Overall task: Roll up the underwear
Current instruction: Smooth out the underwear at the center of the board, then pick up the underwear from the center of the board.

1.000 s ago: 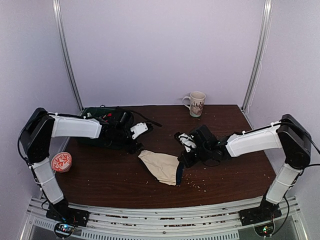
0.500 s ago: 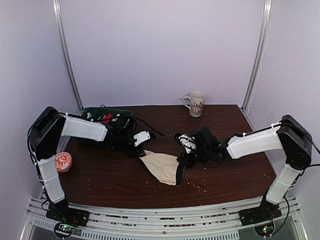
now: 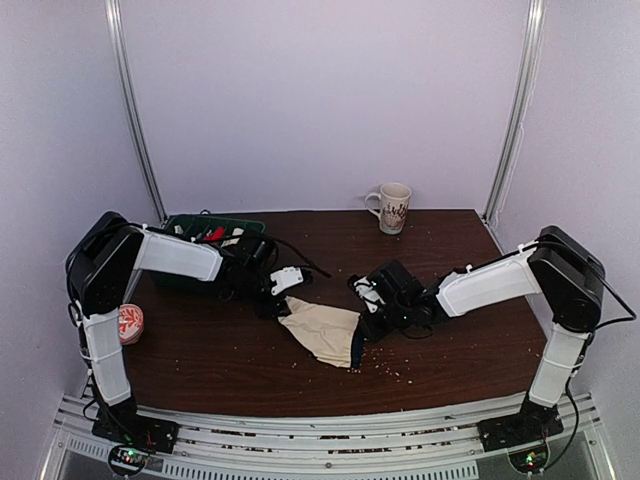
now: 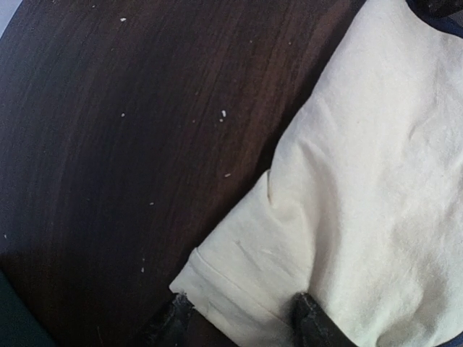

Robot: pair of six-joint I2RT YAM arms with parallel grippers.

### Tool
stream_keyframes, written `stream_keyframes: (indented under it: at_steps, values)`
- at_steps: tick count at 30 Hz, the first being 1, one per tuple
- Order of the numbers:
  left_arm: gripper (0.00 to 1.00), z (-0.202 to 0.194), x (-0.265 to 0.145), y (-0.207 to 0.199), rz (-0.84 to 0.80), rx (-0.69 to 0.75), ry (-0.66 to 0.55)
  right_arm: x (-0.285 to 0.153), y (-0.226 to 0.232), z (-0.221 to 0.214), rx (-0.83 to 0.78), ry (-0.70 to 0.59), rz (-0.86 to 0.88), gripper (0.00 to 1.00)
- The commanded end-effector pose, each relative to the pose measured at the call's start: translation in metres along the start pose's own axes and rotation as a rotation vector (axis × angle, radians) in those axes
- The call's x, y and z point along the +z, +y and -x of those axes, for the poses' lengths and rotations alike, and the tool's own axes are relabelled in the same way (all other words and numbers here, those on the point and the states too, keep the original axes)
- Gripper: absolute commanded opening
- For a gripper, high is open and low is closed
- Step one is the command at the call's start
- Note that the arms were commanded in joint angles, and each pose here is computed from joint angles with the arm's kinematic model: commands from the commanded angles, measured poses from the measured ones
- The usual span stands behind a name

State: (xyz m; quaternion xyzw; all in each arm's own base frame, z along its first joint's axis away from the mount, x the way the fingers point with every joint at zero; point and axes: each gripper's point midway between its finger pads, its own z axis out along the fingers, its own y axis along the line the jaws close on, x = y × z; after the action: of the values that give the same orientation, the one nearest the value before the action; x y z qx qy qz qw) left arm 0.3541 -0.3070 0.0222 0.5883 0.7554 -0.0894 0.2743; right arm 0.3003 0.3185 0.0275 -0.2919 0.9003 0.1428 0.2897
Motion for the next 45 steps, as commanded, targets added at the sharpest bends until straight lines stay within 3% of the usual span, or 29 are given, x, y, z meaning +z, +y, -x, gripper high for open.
stream_keyframes:
  at_steps: [1,7,14,20,24,31,40,45]
  values:
    - [0.56,-0.015,0.010,0.015,0.075,0.001,0.071,-0.007,-0.019,0.003,0.000,-0.007,-0.117,0.11]
    - [0.69,-0.004,0.003,0.009,0.039,0.005,0.018,-0.028,-0.006,0.017,-0.078,-0.075,-0.074,0.15]
    - [0.98,0.021,-0.028,0.005,0.044,0.014,-0.118,-0.082,0.058,0.032,-0.369,-0.265,-0.094,0.47]
    - [0.98,0.033,-0.055,0.021,0.102,-0.025,-0.223,-0.090,0.101,0.012,-0.619,-0.304,-0.148,0.57]
    - [0.98,0.033,-0.067,0.040,0.154,-0.079,-0.268,-0.066,0.111,-0.011,-0.763,-0.212,-0.243,0.59]
    - [0.98,0.029,-0.068,0.050,0.167,-0.114,-0.277,-0.034,0.125,-0.032,-0.864,-0.125,-0.311,0.59]
    - [0.98,0.026,-0.063,0.051,0.162,-0.118,-0.266,-0.019,0.110,-0.035,-0.868,-0.085,-0.441,0.56]
    - [0.98,0.026,-0.063,0.051,0.163,-0.117,-0.266,-0.011,0.105,-0.035,-0.840,-0.061,-0.432,0.47]
